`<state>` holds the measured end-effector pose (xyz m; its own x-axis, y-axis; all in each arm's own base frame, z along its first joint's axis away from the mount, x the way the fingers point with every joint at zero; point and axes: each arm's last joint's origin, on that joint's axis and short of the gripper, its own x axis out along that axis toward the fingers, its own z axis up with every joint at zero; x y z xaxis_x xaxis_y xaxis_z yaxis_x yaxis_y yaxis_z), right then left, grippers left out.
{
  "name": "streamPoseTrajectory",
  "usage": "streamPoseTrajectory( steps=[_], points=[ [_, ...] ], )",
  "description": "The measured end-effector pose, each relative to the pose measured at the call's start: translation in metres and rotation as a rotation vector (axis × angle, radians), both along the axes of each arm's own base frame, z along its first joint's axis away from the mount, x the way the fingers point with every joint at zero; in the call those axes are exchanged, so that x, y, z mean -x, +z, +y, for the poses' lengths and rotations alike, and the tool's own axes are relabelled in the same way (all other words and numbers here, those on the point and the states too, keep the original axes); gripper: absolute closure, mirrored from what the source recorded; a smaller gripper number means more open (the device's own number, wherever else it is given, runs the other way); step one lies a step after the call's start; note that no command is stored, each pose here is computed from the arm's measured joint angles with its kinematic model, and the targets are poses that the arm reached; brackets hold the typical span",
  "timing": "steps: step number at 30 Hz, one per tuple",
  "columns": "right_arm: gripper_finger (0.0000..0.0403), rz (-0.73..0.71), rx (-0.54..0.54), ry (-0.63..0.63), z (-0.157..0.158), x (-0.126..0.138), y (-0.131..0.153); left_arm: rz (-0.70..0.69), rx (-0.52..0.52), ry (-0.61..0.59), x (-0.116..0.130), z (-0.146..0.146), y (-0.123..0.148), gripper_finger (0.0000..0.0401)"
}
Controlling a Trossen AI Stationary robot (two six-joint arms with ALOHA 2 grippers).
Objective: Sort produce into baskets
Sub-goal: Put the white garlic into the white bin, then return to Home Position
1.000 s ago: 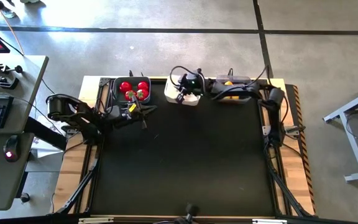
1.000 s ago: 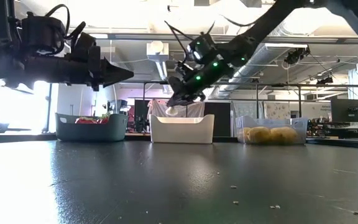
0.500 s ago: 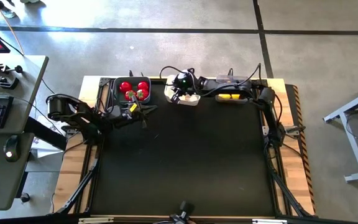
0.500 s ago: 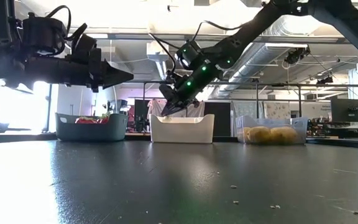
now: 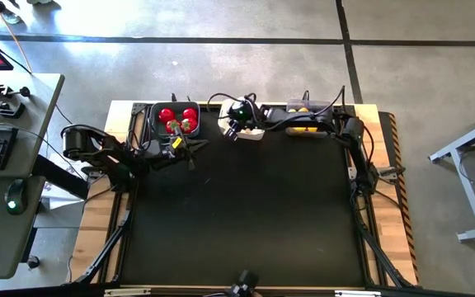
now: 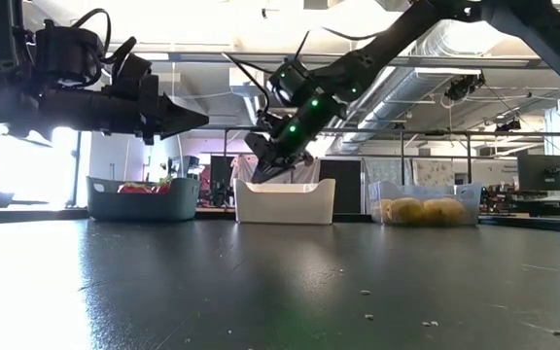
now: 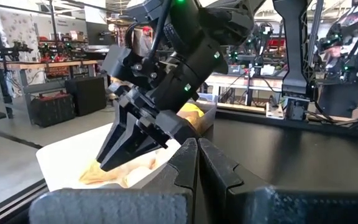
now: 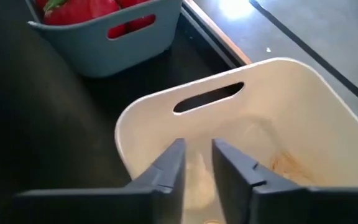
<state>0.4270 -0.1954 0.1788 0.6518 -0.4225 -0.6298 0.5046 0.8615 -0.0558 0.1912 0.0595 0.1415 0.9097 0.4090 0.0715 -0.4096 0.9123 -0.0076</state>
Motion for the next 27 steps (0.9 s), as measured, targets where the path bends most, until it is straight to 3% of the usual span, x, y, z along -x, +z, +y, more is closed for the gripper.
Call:
streamPoseTrajectory(
  steps=[5,9,12,17,27],
  points=[
    [0.0274,0.001,0.012,-0.002,0.002,-0.001,0.0,-0.002,0.009,-0.001,0.0,0.0,0.0,0.0401],
    [0.0259,0.005,0.028,-0.008,0.007,-0.003,0.001,-0.005,0.008,-0.001,0.0,0.0,0.0,0.0401],
    [0.0287,0.034,0.079,0.016,0.016,-0.006,0.001,-0.004,0.008,-0.001,0.0,0.0,0.0,0.0401],
    [0.0387,0.025,0.125,0.078,0.028,-0.013,0.004,0.003,0.011,-0.001,0.003,-0.001,-0.002,0.0401],
    [0.0401,-0.059,0.183,0.157,0.057,-0.026,0.018,-0.025,0.009,-0.019,0.009,-0.003,0.002,0.0401]
  ],
)
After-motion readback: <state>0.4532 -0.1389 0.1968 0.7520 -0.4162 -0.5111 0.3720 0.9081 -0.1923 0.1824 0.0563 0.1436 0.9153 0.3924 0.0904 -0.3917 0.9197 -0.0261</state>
